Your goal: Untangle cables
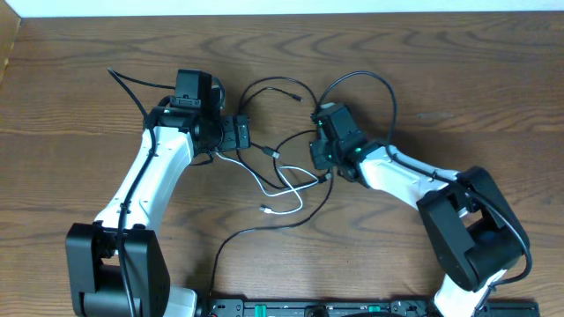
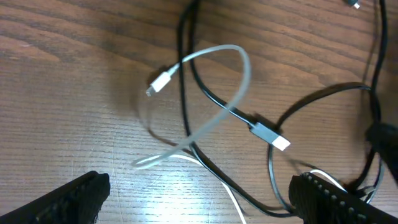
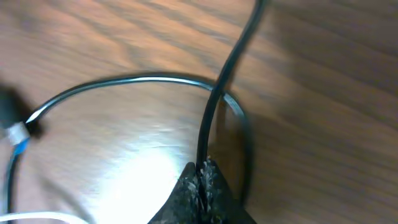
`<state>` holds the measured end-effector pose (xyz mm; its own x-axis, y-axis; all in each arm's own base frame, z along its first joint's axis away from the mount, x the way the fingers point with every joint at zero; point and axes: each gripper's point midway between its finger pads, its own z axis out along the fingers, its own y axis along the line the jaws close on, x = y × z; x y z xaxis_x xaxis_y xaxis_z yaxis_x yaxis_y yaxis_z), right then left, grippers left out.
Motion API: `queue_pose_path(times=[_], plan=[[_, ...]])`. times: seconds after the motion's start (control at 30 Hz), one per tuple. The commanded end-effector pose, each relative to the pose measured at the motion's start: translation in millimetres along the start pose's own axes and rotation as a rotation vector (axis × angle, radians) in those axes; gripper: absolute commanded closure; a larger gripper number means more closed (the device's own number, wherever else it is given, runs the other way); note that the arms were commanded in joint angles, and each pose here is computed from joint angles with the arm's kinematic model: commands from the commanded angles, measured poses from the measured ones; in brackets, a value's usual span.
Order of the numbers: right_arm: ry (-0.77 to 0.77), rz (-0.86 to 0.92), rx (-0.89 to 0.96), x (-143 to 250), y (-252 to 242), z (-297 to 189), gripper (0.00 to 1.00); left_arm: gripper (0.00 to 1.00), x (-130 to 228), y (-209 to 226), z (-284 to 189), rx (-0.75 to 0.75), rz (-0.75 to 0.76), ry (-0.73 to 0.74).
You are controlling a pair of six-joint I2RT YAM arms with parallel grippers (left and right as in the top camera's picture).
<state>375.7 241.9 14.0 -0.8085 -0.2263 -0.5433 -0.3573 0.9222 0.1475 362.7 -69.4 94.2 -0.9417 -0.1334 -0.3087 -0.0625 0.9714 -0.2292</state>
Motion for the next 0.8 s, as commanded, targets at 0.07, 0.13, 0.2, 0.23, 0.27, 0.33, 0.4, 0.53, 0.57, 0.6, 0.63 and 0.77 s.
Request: queue_pose_path(times=[0.07, 0.13, 0.2, 0.23, 0.27, 0.33, 0.4, 0.53, 0.57, 0.6, 0.63, 0.77], plan=[[0.013, -0.024, -0.063, 8, 26, 4, 0.9, 0.02, -1, -1, 0, 0.01, -0.004, 0.002], [0.01, -0.026, -0.066, 8, 28, 4, 0.89, 0.02, -1, -1, 0, 0.01, -0.004, 0.002], [0.011, -0.026, -0.066, 8, 28, 4, 0.89, 0.02, -1, -1, 0, 0.01, -0.004, 0.002], [0.011, -0.026, -0.066, 8, 28, 4, 0.89, 0.02, -1, -1, 0, 0.01, -0.004, 0.002], [0.011, -0.026, -0.066, 8, 28, 4, 0.89, 0.02, -1, -1, 0, 0.01, -0.004, 0.002], [0.01, -0.027, -0.067, 8, 28, 4, 0.81, 0.02, -1, -1, 0, 0.01, -0.004, 0.003], [0.007, -0.027, -0.069, 7, 29, 3, 0.71, 0.02, -1, -1, 0, 0.01, -0.004, 0.002], [-0.014, -0.039, -0.085, -1, 32, -7, 0.35, 0.02, -1, -1, 0, 0.01, -0.004, 0.002], [-0.023, -0.048, -0.086, -4, 33, -10, 0.33, 0.02, -1, -1, 0, 0.01, -0.004, 0.002], [-0.037, -0.053, -0.091, -8, 34, -15, 0.32, 0.02, -1, -1, 0, 0.01, -0.004, 0.002], [-0.052, -0.054, -0.095, -13, 35, -20, 0.31, 0.02, -1, -1, 0, 0.01, -0.004, 0.003], [-0.112, -0.06, -0.17, -31, 51, -42, 0.28, 0.02, -1, -1, 0, 0.01, -0.004, 0.003]])
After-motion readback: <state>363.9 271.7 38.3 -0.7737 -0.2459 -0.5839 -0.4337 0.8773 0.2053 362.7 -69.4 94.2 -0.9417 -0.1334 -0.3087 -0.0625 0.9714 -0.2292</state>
